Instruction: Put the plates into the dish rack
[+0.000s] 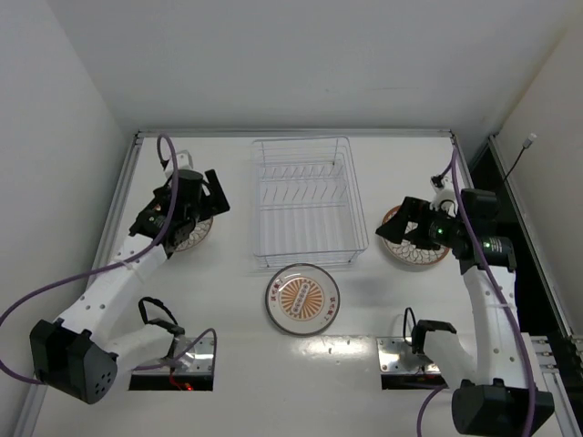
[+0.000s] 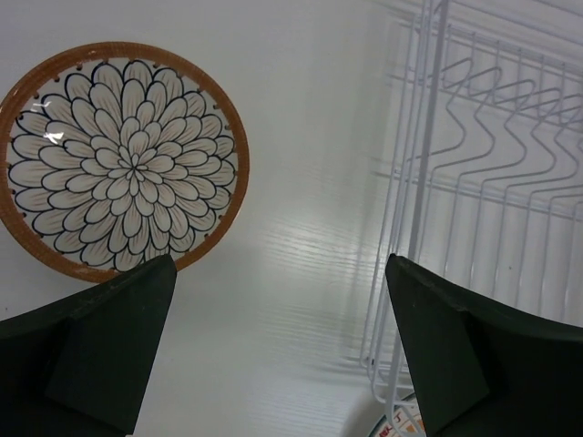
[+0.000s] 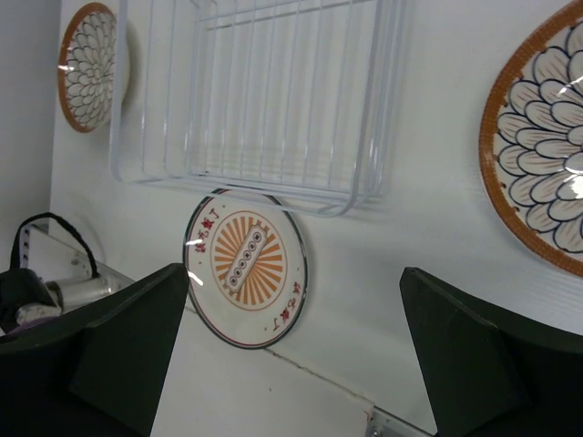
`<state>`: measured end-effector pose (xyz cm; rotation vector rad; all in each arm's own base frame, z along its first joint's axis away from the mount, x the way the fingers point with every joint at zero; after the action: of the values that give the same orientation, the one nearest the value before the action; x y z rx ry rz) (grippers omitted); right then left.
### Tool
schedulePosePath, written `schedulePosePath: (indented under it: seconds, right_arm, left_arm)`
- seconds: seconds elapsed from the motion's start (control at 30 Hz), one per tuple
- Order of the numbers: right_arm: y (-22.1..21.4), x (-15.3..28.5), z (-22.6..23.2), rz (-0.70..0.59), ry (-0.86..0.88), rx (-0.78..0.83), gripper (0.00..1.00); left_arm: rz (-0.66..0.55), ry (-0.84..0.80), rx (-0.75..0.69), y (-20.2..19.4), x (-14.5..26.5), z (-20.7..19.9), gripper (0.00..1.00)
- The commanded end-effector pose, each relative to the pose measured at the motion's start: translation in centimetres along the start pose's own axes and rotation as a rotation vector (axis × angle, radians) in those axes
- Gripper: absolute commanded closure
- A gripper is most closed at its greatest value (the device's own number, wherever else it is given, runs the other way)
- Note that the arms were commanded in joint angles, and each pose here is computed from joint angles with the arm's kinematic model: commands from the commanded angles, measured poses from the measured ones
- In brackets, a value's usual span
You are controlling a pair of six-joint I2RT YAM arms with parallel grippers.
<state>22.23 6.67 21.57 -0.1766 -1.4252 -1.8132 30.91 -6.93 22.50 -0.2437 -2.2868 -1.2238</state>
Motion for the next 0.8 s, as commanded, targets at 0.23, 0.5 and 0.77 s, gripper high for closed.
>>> schedulePosePath:
  seconds: [0.23,0.5,0.77]
  right_arm:
    - [1.4,-1.6,-4.5,-0.037,-0.194,-0.152,0.01]
    - [1.1,-3.6,-10.9,-0.033,-0.297,-0.426,0.01]
    - [-1.5,0.5,-17.1,-0.044,-0.481,-0.603,0.06]
  left_arm:
    - [-0.117,-0.122,-0.100,-1.5,1.0,0.8,0.00]
    - [-0.116,-0.291,-0.158,-2.8,2.5,-1.1,0.00]
    - [-0.117,-0.318,-0.153,-2.8,2.8,-1.3,0.00]
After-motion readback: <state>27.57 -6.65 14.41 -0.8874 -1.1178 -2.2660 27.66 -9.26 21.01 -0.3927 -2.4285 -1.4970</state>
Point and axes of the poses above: each gripper's point midway between its finger pads, its own x axis back along the fingers, its own z axis along the line the jaws close on, y = z × x, the point moved 2 cm from there along x, back along the fingers, and after that the axes turned 15 degrees about x, right-handed, at the moved point
